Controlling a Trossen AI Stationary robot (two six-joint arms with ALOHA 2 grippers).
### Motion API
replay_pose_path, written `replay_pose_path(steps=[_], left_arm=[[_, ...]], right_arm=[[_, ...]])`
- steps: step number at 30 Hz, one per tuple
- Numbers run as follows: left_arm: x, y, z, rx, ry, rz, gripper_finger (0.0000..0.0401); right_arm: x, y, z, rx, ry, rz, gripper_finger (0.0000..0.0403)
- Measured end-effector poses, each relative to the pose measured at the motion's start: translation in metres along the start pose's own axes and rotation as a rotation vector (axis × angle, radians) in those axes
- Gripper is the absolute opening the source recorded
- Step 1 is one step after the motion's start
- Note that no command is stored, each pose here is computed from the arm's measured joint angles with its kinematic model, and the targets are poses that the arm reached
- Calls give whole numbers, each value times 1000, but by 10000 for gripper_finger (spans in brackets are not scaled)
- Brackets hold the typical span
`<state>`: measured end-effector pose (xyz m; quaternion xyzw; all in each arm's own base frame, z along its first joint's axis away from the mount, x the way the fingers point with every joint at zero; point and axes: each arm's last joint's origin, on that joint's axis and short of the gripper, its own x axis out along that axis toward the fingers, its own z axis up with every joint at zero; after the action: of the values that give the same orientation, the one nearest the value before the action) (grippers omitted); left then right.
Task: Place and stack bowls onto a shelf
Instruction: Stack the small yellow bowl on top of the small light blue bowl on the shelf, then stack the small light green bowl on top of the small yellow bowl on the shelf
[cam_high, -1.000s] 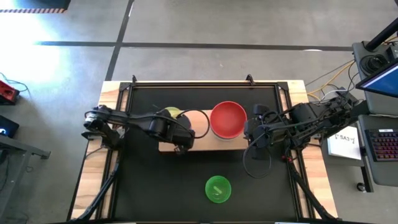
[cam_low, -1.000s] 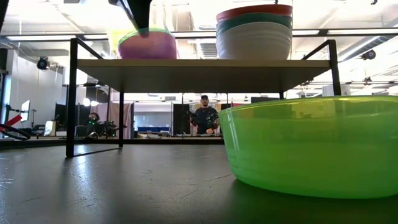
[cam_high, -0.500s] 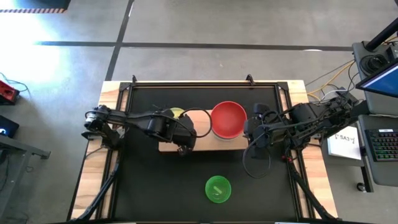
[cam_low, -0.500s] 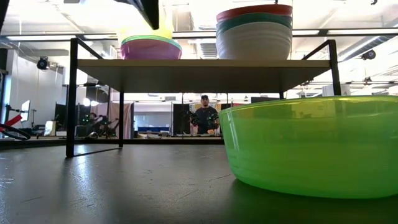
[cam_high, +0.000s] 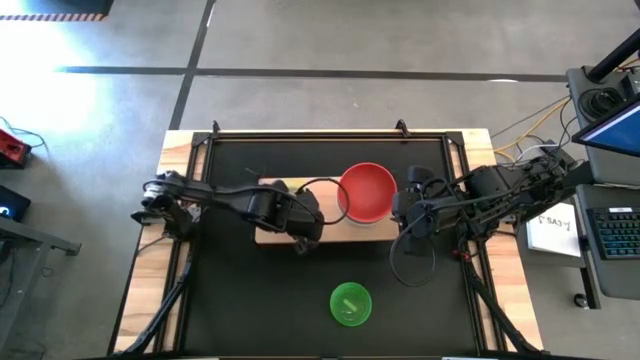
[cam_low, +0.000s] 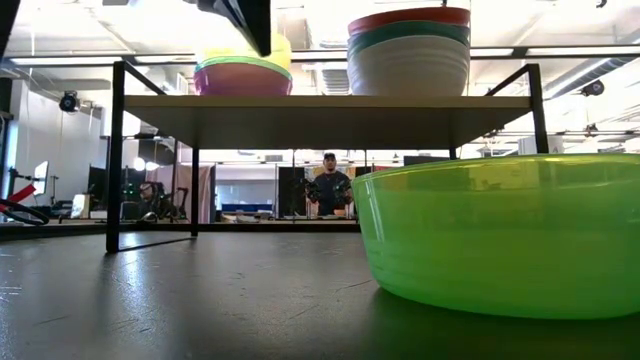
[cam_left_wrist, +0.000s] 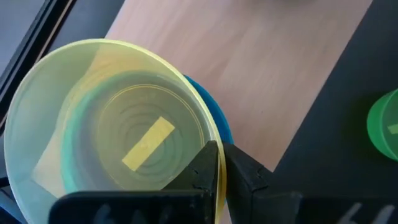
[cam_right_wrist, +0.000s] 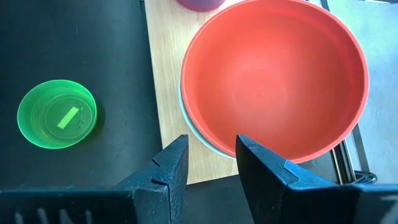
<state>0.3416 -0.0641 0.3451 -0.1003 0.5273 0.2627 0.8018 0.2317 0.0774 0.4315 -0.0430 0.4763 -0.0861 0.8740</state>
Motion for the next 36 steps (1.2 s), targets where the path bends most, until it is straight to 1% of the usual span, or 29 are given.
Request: replay_pose_path(steps=[4,10,14,18,22,27,30,32,34,36], left_arm=[[7,-4,0,10,16,13,20],[9,-5,0,21,27,14,78],[-1,-2,1,12,12,-1,112],[-16,3,6,6,-8,-11,133],[-26,4,8,-24,-26,-25,139],[-40,-7,5,-32,-74,-84,137],[-52,-17,1,10,-141,-118,134],[-59,-23,-2,41,-206,-106,131],[-66,-27,-5,56,-267,-68,129],[-70,-29,-7,47,-335,-17,127]], right_arm=[[0,0,0,2,0,0,123],[0,0,0,2,3,0,123],[0,0,-1,1,8,5,123],[0,0,-1,6,10,8,123],[0,1,-1,33,19,31,123],[1,8,-2,69,75,171,123],[4,22,-3,55,98,221,123],[10,33,-7,42,121,229,123],[17,46,-12,22,153,230,123],[26,59,-20,7,193,224,123]])
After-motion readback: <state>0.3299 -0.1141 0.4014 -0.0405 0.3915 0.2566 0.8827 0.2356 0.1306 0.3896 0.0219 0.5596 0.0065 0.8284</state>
